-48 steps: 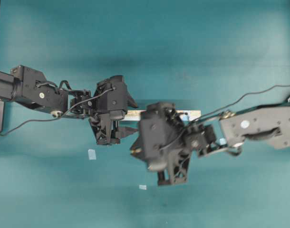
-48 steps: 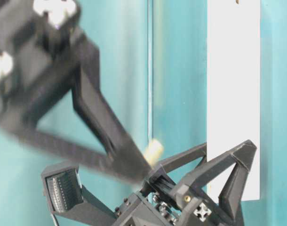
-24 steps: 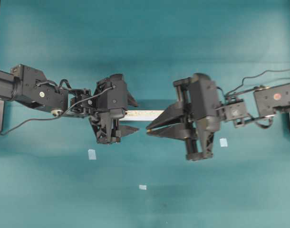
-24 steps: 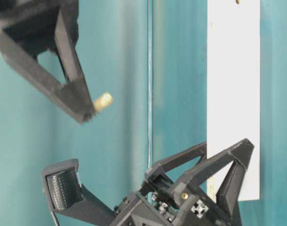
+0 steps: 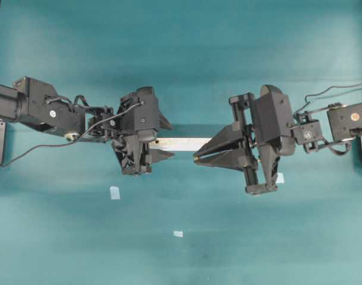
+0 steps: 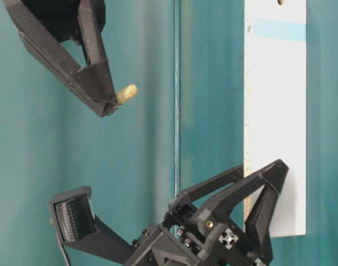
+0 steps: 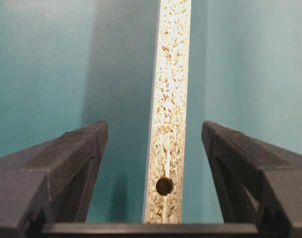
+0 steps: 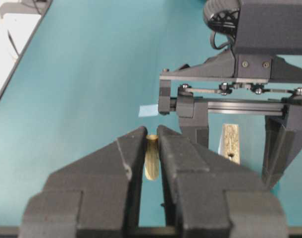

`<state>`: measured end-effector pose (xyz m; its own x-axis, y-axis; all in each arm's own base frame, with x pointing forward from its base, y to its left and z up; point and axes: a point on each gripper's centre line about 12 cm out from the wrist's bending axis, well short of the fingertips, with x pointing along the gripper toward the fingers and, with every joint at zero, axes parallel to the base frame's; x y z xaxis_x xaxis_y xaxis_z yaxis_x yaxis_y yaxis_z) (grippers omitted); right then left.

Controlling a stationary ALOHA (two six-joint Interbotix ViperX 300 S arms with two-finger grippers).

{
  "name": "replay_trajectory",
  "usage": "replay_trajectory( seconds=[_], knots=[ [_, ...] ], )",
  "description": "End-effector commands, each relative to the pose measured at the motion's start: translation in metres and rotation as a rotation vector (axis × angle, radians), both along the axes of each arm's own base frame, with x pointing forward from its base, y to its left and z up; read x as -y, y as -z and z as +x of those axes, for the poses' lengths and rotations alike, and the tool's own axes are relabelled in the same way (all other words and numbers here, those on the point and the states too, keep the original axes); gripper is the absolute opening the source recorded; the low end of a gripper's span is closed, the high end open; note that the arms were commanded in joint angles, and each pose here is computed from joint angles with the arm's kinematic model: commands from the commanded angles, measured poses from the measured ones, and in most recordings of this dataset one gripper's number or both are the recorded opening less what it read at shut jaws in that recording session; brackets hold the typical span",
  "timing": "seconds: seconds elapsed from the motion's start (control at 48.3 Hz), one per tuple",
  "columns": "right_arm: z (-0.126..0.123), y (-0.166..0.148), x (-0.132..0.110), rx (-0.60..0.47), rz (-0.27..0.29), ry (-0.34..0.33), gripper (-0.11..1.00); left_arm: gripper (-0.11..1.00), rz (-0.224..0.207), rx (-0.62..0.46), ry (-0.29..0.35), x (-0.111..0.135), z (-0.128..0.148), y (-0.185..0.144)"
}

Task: Insert the rod into the hole on the wooden board.
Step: 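Lift the peg with the right gripper and carry it toward the board, then align the held peg over the board's hole with the right gripper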

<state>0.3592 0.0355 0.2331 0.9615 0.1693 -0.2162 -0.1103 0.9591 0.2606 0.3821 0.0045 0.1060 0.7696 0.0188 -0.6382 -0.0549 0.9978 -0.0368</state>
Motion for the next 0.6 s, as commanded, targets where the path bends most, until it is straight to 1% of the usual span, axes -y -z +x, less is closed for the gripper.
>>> replay_trajectory(
  seconds=[0.0,0.269,0.579],
  knots=[
    [-0.002,-0.009,0.002,0.036,0.001,0.002,0.11,0.83,0.011,0.032,0.004,-0.002,0.004,-0.009],
    [-0.014,0.001,0.016,0.048,0.01,0.03,0.11,0.82,0.01,0.035,0.004,-0.001,0.006,-0.009],
    [-0.024,0.004,0.028,0.047,0.012,0.064,0.11,0.8,0.01,0.026,0.004,-0.001,0.003,-0.007]
  ],
)
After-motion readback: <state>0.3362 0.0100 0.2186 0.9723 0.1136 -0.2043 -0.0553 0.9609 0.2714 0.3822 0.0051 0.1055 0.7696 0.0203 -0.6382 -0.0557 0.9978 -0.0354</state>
